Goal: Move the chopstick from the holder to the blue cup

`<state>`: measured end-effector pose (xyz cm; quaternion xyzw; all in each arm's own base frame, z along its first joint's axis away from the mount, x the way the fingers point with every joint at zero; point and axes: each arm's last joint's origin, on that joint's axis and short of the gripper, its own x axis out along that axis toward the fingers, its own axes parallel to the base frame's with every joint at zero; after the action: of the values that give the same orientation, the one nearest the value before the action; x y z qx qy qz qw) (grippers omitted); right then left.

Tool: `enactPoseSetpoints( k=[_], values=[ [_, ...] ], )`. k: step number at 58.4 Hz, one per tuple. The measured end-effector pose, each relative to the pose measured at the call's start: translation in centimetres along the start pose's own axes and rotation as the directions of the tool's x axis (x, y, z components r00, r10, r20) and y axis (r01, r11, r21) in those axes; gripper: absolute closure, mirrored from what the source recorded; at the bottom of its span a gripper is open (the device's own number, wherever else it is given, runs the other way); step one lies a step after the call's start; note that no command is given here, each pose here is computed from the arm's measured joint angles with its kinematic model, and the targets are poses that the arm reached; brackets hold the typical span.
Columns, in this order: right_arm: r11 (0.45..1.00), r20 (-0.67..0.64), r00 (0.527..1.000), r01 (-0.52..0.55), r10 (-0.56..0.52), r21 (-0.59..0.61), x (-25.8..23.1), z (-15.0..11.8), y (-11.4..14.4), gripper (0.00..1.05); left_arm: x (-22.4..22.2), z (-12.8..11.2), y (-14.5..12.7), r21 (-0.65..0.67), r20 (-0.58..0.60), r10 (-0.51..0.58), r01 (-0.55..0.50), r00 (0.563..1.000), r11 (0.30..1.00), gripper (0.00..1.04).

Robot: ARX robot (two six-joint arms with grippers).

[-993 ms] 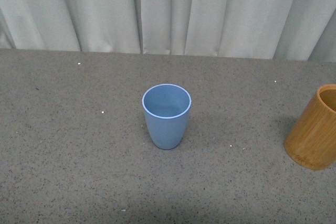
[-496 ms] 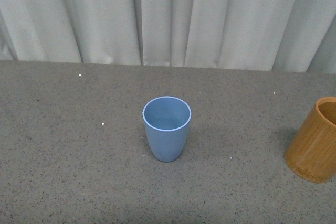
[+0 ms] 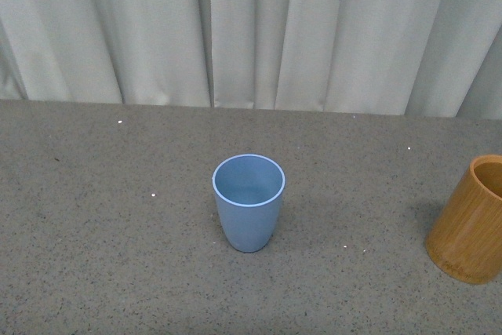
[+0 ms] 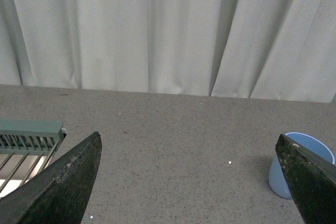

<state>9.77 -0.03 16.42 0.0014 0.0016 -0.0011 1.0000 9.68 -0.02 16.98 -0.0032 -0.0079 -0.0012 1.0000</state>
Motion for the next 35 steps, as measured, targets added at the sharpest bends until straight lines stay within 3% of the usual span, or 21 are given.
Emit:
enactPoseSetpoints(
  k=[19, 25, 35],
  values=[
    [1.0, -0.001, 1.0, 0.0, 0.0, 0.0, 0.0, 0.0, 0.0, 0.1, 0.0, 0.0, 0.0, 0.0, 0.0, 0.0, 0.0, 1.0, 1.0, 0.07],
    [0.992, -0.156, 0.987, -0.001, 0.021, 0.125, 0.9, 0.0, 0.6, 0.1, 0.0, 0.0, 0.0, 0.0, 0.001, 0.0, 0.0, 1.0, 1.0, 0.07],
    [0.99, -0.149, 0.988, -0.008, 0.029, 0.139, 4.9, 1.9, 1.9, 0.1, 0.0, 0.0, 0.0, 0.001, 0.001, 0.0, 0.0, 1.0, 1.0, 0.07]
  ],
)
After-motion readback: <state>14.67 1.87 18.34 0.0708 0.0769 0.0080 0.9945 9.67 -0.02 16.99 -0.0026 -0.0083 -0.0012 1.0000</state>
